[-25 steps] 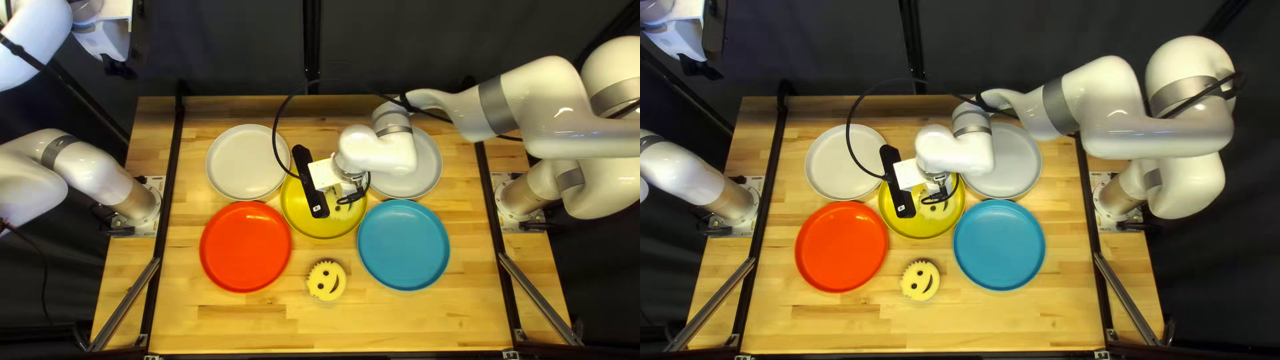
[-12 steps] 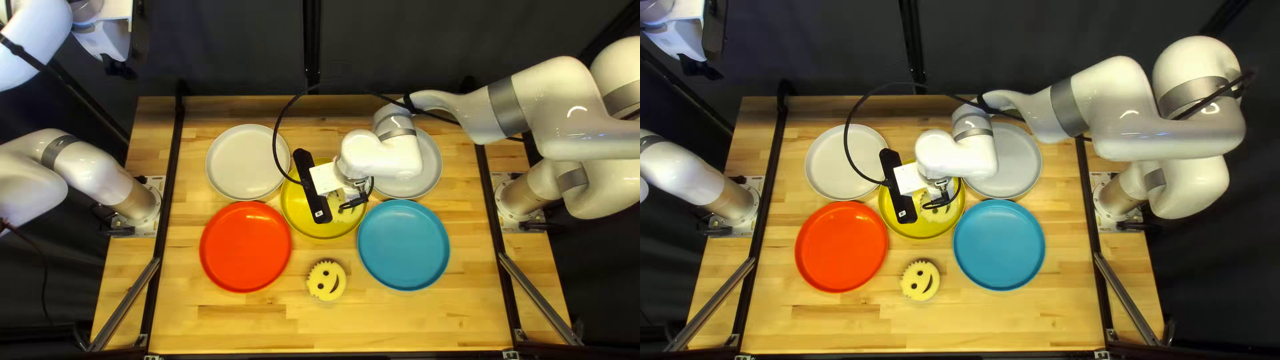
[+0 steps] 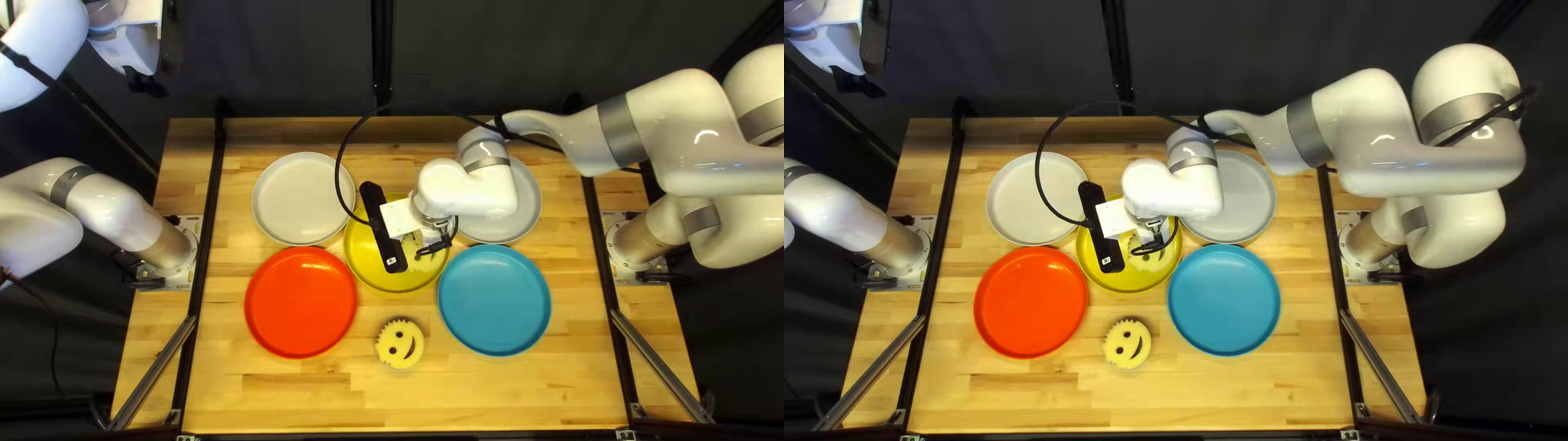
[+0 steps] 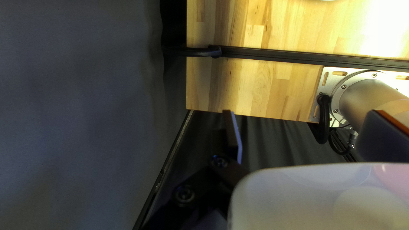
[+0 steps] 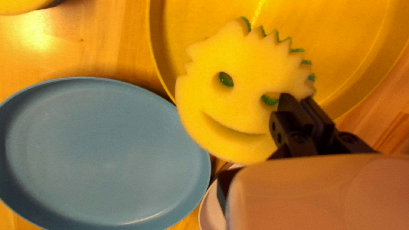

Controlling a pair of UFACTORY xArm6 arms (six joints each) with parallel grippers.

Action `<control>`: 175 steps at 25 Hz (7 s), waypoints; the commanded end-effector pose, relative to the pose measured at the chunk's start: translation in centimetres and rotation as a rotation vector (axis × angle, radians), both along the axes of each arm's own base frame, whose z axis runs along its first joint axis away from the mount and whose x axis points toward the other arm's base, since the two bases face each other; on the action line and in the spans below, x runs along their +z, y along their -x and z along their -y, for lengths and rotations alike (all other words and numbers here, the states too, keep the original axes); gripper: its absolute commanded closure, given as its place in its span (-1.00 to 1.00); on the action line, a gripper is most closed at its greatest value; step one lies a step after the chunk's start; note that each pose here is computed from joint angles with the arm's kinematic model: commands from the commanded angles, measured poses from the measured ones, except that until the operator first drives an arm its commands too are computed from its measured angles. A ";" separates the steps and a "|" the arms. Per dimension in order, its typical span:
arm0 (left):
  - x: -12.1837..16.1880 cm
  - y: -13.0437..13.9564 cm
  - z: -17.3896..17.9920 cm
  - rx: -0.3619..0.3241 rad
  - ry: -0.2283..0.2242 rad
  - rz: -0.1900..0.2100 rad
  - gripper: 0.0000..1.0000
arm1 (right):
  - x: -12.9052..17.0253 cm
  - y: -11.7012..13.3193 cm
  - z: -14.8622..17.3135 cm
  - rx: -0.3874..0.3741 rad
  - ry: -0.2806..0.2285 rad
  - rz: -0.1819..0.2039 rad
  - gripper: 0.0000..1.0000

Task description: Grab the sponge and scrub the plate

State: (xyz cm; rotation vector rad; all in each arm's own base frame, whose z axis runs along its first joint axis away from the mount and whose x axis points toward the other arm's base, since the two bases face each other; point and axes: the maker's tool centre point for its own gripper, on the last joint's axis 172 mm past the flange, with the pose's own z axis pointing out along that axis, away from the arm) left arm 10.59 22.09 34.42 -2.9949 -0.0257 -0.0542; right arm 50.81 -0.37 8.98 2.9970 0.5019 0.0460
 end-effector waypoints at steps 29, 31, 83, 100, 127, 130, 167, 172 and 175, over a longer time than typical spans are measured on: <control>0.0 0.0 0.0 0.000 0.000 0.000 -1.00 | -1.9 -0.6 6.0 0.050 0.033 0.053 1.00; 0.0 0.0 0.0 0.000 0.000 0.000 -1.00 | -2.2 -0.5 6.1 0.057 0.036 0.054 1.00; 0.0 0.0 0.0 0.000 0.000 0.000 -1.00 | -2.4 -0.4 6.3 0.092 0.016 0.008 1.00; 0.0 0.0 0.0 0.000 0.000 0.000 -1.00 | -2.3 -2.0 -0.5 0.170 0.048 0.019 1.00; 0.0 0.0 0.0 0.000 0.000 0.000 -1.00 | -2.6 -5.8 8.6 0.022 -0.047 -0.061 1.00; 0.0 0.0 0.0 0.000 0.000 0.000 -1.00 | -2.6 -6.3 7.4 0.019 -0.051 -0.062 1.00; 0.0 0.0 0.0 0.000 0.000 0.000 -1.00 | -3.0 -8.1 8.0 -0.126 -0.089 -0.112 1.00; 0.0 0.0 0.0 0.000 0.000 0.000 -1.00 | -3.0 -8.3 6.9 -0.120 -0.086 -0.112 1.00; 0.0 0.0 0.0 0.000 0.000 0.000 -1.00 | -2.6 -8.4 5.4 -0.111 -0.079 -0.105 1.00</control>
